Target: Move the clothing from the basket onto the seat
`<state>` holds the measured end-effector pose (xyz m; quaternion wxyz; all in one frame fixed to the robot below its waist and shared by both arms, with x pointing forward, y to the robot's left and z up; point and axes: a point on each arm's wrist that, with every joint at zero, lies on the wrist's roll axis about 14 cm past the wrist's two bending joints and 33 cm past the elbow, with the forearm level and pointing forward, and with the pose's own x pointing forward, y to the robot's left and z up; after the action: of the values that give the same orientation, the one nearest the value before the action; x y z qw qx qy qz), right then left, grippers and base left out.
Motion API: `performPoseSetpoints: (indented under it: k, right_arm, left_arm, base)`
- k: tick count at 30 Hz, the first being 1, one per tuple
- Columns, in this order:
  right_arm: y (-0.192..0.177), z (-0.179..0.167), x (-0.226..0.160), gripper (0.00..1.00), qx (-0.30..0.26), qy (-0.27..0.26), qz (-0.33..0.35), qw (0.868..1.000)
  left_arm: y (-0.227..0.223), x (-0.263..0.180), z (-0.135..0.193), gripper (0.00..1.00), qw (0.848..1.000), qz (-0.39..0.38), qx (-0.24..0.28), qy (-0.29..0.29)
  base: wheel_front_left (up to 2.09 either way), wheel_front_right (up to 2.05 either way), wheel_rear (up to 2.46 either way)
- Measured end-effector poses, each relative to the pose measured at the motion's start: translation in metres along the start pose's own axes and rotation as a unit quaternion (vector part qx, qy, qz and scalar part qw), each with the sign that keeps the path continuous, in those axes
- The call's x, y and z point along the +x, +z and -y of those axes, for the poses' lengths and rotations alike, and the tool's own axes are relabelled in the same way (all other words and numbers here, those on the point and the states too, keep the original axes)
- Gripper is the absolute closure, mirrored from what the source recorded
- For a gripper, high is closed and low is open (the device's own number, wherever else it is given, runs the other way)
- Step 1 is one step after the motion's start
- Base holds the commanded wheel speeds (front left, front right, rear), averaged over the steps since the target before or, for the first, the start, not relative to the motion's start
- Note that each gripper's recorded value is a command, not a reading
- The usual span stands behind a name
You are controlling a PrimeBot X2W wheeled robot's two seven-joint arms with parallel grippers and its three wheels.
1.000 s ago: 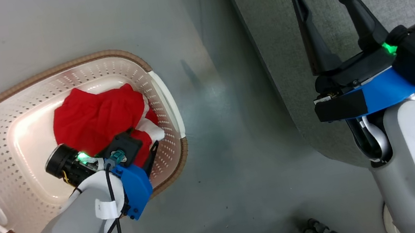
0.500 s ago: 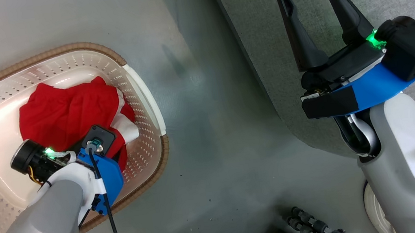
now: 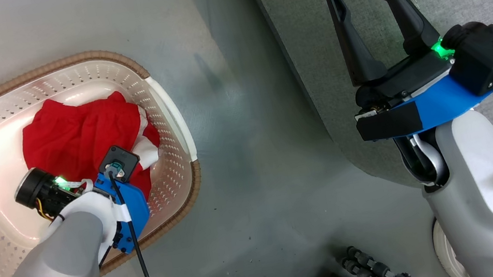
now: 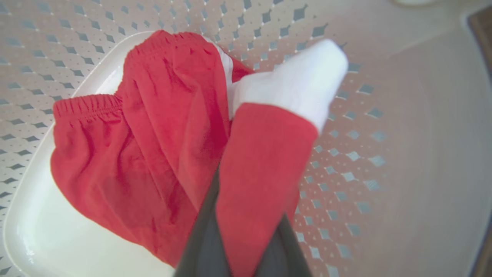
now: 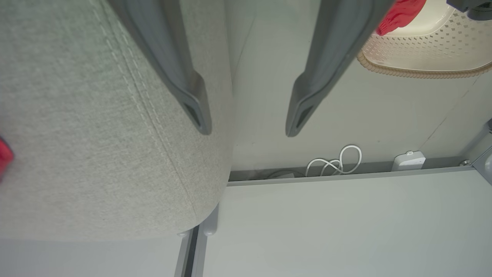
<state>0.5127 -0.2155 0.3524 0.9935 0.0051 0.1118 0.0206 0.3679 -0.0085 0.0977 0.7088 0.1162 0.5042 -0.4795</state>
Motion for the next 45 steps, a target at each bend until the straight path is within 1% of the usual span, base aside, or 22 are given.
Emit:
performPoseSetpoints:
  k: [10,17,22,28,34,38,40,45]
  right_arm:
    - [-0.001,-0.004,0.003,0.00,0.003,0.005,0.000,1.000]
    - [0.010,-0.012,0.009,0.00,-0.001,0.015,0.012,1.000]
    - [0.025,-0.018,0.011,0.00,-0.013,0.021,0.023,0.999]
    - [0.047,-0.029,0.002,0.00,-0.022,0.030,0.032,0.999]
    - [0.073,-0.046,-0.013,0.00,-0.026,0.044,0.044,0.998]
    - [0.092,-0.059,-0.028,0.00,-0.025,0.056,0.056,0.997]
    - [0.103,-0.067,-0.036,0.00,-0.025,0.064,0.064,0.996]
    - [0.127,-0.084,-0.058,0.00,-0.027,0.083,0.085,0.993]
  left_arm:
    - [0.001,-0.005,-0.002,1.00,1.000,0.003,-0.006,0.004]
    - [0.013,-0.016,-0.005,1.00,0.999,0.028,-0.014,0.018]
    - [0.035,-0.033,-0.003,1.00,0.997,0.068,-0.019,0.032]
    - [0.073,-0.068,0.003,1.00,0.989,0.133,-0.014,0.056]
    - [0.123,-0.114,0.018,1.00,0.975,0.211,-0.002,0.075]
    - [0.157,-0.151,0.030,1.00,0.960,0.264,0.017,0.088]
    - [0.177,-0.173,0.037,1.00,0.950,0.296,0.025,0.095]
    - [0.223,-0.234,0.055,1.00,0.918,0.376,0.049,0.114]
  base:
    - [0.00,0.00,0.00]
    - [0.00,0.00,0.00]
    - [0.00,0.00,0.00]
    - [0.00,0.00,0.00]
    - [0.00,0.00,0.00]
    - [0.00,0.00,0.00]
    - [0.00,0.00,0.00]
    - [0.00,0.00,0.00]
